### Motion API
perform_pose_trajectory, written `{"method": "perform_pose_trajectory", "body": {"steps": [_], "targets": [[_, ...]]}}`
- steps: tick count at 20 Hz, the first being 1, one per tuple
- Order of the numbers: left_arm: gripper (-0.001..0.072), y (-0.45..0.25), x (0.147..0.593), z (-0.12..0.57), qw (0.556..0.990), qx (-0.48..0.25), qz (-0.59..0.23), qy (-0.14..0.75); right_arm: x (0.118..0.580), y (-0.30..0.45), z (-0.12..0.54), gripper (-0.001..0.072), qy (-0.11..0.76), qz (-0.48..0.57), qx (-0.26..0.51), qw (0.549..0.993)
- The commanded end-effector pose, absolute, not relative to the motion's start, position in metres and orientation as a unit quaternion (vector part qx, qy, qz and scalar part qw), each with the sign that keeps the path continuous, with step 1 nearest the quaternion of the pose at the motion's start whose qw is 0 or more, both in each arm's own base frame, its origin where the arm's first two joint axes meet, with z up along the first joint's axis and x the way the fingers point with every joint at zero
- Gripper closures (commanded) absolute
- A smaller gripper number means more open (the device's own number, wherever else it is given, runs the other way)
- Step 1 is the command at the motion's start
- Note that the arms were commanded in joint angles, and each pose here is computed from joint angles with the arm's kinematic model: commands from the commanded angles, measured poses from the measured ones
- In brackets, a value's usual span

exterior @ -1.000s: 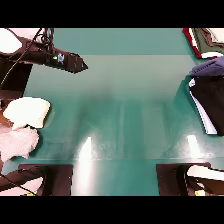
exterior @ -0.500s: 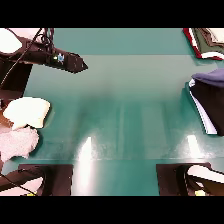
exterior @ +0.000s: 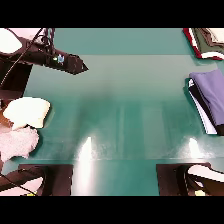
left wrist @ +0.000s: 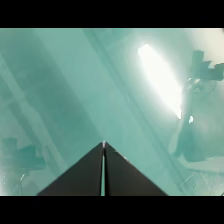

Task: Fold the shirts.

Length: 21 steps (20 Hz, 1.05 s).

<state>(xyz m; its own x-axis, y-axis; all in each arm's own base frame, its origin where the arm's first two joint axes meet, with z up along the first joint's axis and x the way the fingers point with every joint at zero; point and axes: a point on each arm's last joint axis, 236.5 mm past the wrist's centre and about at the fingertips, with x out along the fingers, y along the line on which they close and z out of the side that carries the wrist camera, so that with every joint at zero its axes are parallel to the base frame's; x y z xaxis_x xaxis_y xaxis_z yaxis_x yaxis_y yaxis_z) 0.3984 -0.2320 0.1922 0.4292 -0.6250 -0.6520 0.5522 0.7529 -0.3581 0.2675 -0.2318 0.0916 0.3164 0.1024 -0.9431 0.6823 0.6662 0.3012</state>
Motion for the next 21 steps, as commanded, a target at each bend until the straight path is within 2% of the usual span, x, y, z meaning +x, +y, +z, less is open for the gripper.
{"method": "perform_pose_trajectory", "body": {"steps": [1, 4, 8, 9, 10, 11, 12, 14, 21], "targets": [[0.068, -0.232, 0.396, 0.19, 0.841, -0.041, -0.351, 0.41, 0.282, -0.203, 0.092, 0.0159, 0.54, -0.141, 0.404, 0.725], [0.068, -0.232, 0.395, 0.19, 0.84, -0.041, -0.352, 0.411, 0.324, -0.145, 0.12, 0.0159, 0.513, -0.023, 0.43, 0.742], [0.0681, -0.232, 0.384, 0.184, 0.827, -0.037, -0.359, 0.432, 0.353, -0.059, 0.132, 0.0162, 0.542, 0.09, 0.392, 0.738], [0.068, -0.232, 0.386, 0.185, 0.829, -0.038, -0.358, 0.429, 0.355, -0.037, 0.132, 0.0259, 0.554, 0.113, 0.375, 0.734], [0.068, -0.233, 0.388, 0.186, 0.831, -0.039, -0.357, 0.425, 0.357, -0.017, 0.132, 0.0438, 0.564, 0.133, 0.359, 0.731], [0.0681, -0.232, 0.389, 0.187, 0.833, -0.04, -0.356, 0.422, 0.358, 0.003, 0.132, 0.058, 0.574, 0.154, 0.343, 0.728], [0.068, -0.233, 0.391, 0.188, 0.835, -0.042, -0.355, 0.418, 0.357, 0.022, 0.132, 0.0662, 0.582, 0.177, 0.323, 0.726], [0.068, -0.233, 0.392, 0.189, 0.837, -0.042, -0.354, 0.416, 0.354, 0.055, 0.132, 0.0692, 0.594, 0.217, 0.288, 0.72], [0.068, -0.233, 0.392, 0.189, 0.837, -0.042, -0.354, 0.416, 0.349, 0.119, 0.133, 0.0692, 0.601, 0.276, 0.235, 0.712]]}}
